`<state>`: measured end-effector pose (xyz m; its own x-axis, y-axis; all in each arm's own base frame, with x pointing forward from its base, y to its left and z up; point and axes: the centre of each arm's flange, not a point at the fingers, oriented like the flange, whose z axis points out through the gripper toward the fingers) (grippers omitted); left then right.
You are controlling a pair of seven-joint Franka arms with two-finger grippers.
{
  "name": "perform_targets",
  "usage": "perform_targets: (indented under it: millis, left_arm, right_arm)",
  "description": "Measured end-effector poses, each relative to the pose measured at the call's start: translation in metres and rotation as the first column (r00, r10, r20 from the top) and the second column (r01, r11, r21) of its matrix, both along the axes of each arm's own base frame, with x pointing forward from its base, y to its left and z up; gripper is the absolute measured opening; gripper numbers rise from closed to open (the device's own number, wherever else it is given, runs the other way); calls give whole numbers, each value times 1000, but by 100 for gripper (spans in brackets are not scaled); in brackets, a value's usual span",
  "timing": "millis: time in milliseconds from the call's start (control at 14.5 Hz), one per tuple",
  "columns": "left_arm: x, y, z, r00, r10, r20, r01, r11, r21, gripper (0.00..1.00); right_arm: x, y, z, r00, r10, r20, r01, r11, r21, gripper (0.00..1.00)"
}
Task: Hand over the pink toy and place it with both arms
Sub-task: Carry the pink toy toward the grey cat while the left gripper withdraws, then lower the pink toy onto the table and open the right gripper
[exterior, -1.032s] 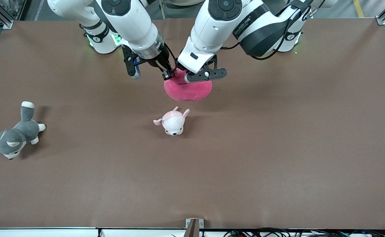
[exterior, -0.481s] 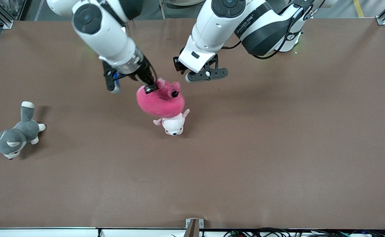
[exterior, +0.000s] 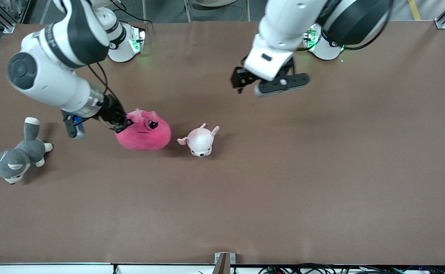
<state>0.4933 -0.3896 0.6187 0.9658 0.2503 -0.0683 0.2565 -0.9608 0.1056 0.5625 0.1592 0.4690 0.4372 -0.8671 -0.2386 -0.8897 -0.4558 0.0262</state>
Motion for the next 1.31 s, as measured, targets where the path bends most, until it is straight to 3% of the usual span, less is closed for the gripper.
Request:
perform_targets:
  millis: [481,757,1032,1101,1307]
  left_arm:
    - [14,162,60,997,-72,-22,74,990,123,97]
    - [35,243,61,992,-124,-26,126,984,124,100]
    - [44,280,55,983,-181,-39,185,976,114,100]
    - [45,285,55,980,-192,-41,196,974,112,100]
    - [51,309,52,976,-212,-45,216,971,104,100]
  right_arm:
    - [2,-98,-42,998,63,-29,-62,998,24,14]
    - [-9,-136,-87,997,72,-29,-71,997,29,14]
    - [-22,-132,-117,995,96,-36,-95,995,26,12]
    - [-22,-133,-117,992,124,-27,-123,992,30,15]
    - [-16,-137,-111,976,216,24,-217,976,37,41]
